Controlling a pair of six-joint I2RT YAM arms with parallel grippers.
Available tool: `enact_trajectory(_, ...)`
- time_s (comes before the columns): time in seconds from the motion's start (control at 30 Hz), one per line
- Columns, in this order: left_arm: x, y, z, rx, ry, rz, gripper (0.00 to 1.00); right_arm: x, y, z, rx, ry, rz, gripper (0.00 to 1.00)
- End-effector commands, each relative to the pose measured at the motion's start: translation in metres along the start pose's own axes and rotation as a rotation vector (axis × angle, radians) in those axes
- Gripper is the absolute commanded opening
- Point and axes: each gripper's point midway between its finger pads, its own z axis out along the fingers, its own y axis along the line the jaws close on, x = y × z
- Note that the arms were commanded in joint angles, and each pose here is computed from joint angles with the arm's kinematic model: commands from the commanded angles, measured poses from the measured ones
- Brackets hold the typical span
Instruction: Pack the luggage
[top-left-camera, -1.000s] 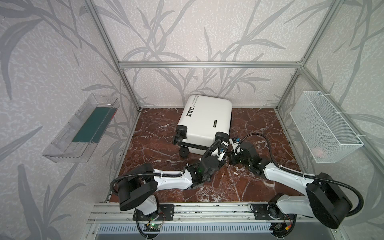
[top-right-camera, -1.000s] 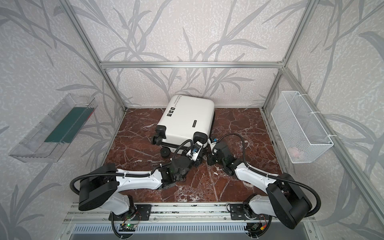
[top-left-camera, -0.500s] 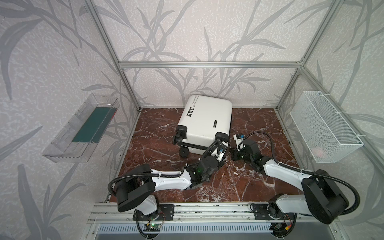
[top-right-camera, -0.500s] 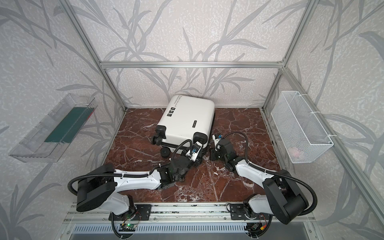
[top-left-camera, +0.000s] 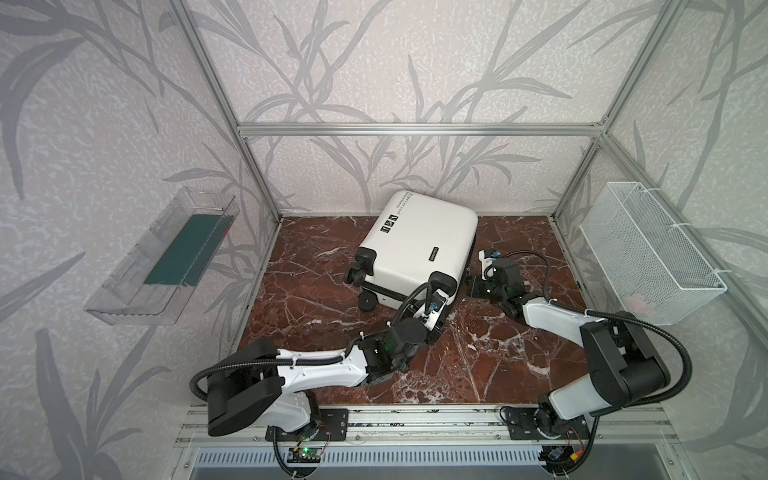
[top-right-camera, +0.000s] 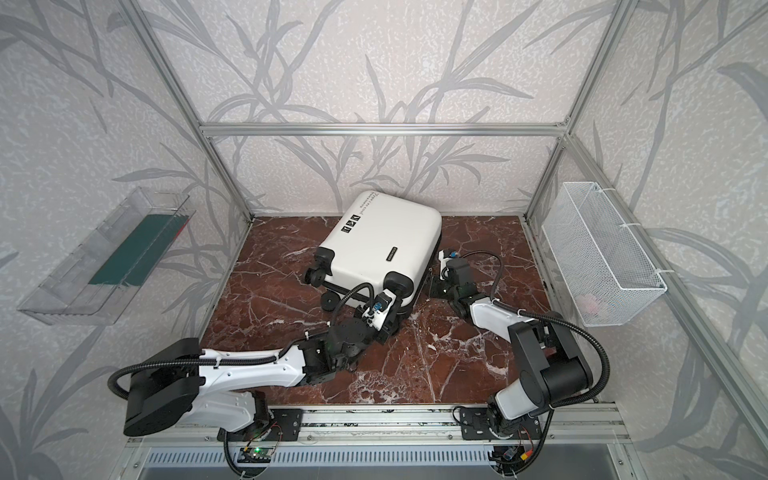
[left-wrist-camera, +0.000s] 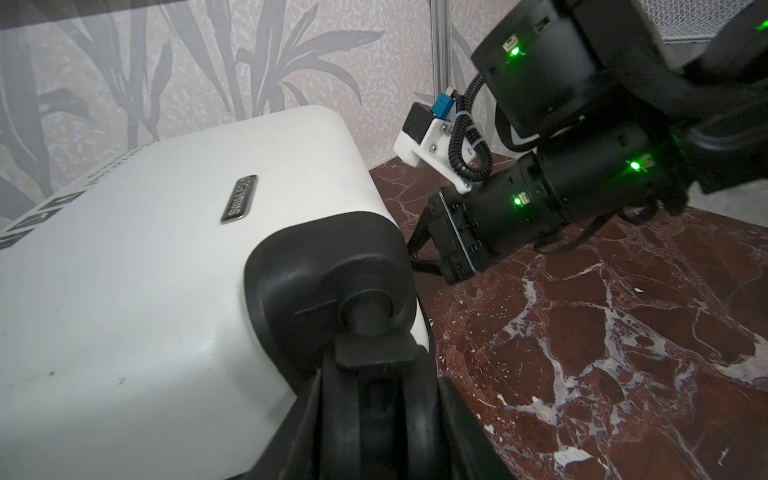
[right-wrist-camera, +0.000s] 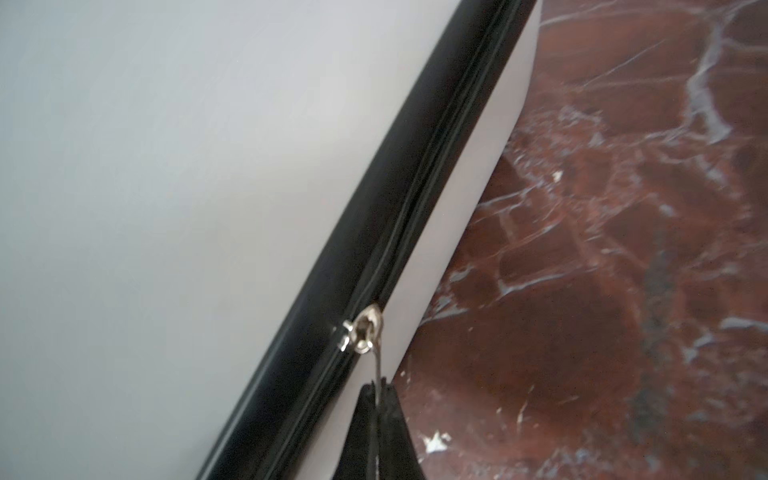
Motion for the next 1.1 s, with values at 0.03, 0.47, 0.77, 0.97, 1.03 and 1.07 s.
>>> enact_trajectory(0.03,-0.012,-0.019,-0.029,0.124,-0.036,-0.059,0.00,-0.062,-0.038,0.003,0.063,-0.150,0.120,0.00)
enact_trajectory(0.47,0.004,0.021,-0.060,0.008,-0.030,-0.082,0.00,-0.102,-0.074,0.024,0.032,-0.169,0.188,0.00)
enact_trajectory(0.77,0.000,0.029,-0.061,-0.038,-0.036,-0.088,0.43,-0.070,-0.077,0.006,0.050,-0.136,0.204,0.16)
enact_trajectory(0.97,-0.011,0.044,-0.068,-0.093,-0.027,-0.107,0.80,-0.066,-0.080,-0.020,0.114,-0.130,0.219,0.45)
enact_trajectory(1.03,-0.016,0.055,-0.073,-0.136,-0.024,-0.136,0.86,-0.071,-0.081,-0.031,0.133,-0.139,0.236,0.47)
enact_trajectory(1.07,-0.017,0.059,-0.077,-0.149,-0.028,-0.150,0.88,-0.075,-0.081,-0.036,0.145,-0.148,0.239,0.48)
